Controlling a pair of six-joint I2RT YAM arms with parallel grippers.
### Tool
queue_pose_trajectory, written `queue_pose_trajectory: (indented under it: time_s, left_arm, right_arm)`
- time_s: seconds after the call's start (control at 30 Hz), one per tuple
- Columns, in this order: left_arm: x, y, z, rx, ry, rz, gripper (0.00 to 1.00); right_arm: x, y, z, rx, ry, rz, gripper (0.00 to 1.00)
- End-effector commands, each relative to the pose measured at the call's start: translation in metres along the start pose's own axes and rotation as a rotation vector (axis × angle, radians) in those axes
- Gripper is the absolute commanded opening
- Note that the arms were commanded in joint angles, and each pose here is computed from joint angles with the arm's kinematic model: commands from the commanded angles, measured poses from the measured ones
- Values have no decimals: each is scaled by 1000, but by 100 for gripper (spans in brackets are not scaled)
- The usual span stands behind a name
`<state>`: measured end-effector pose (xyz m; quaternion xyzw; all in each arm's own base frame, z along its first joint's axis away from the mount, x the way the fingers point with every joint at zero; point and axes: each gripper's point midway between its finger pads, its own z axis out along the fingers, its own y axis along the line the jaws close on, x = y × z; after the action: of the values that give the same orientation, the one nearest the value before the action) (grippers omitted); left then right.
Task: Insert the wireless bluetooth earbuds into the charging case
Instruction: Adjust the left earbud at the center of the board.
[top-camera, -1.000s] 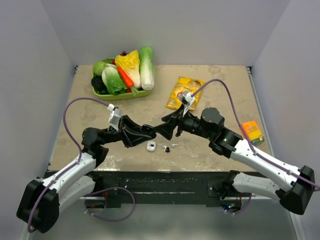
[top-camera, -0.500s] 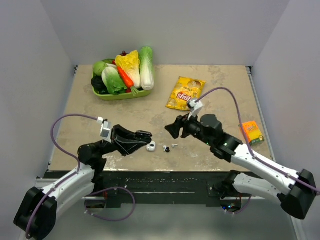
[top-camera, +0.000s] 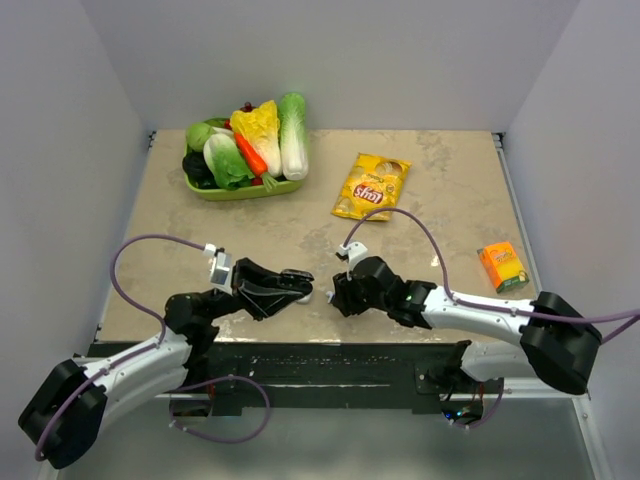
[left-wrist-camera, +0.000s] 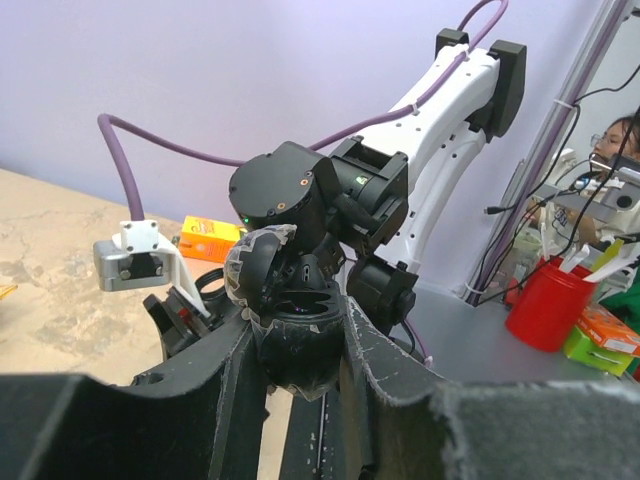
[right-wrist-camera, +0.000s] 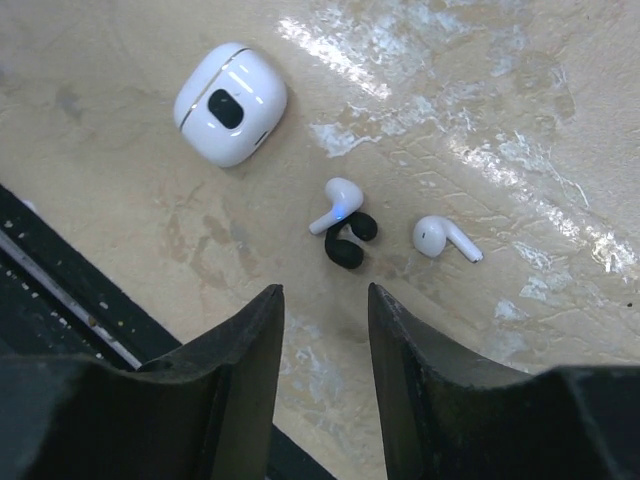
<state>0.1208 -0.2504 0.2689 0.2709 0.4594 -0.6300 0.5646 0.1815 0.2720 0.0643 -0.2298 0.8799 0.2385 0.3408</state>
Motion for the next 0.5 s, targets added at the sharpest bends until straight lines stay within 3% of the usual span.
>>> queue_pose_trajectory:
  time_s: [0.0, 0.1, 0.47]
  left_arm:
    - [-33, -18, -1, 67, -149, 156, 0]
    - [-33, -18, -2, 63, -151, 155, 0]
    - [-31, -19, -2, 66, -150, 147, 0]
  right_arm:
    - [-23, -2, 10, 44, -75, 15, 40]
    - [-25, 0, 15, 33, -97, 24, 34]
    - [-23, 10, 37, -7, -72, 28, 32]
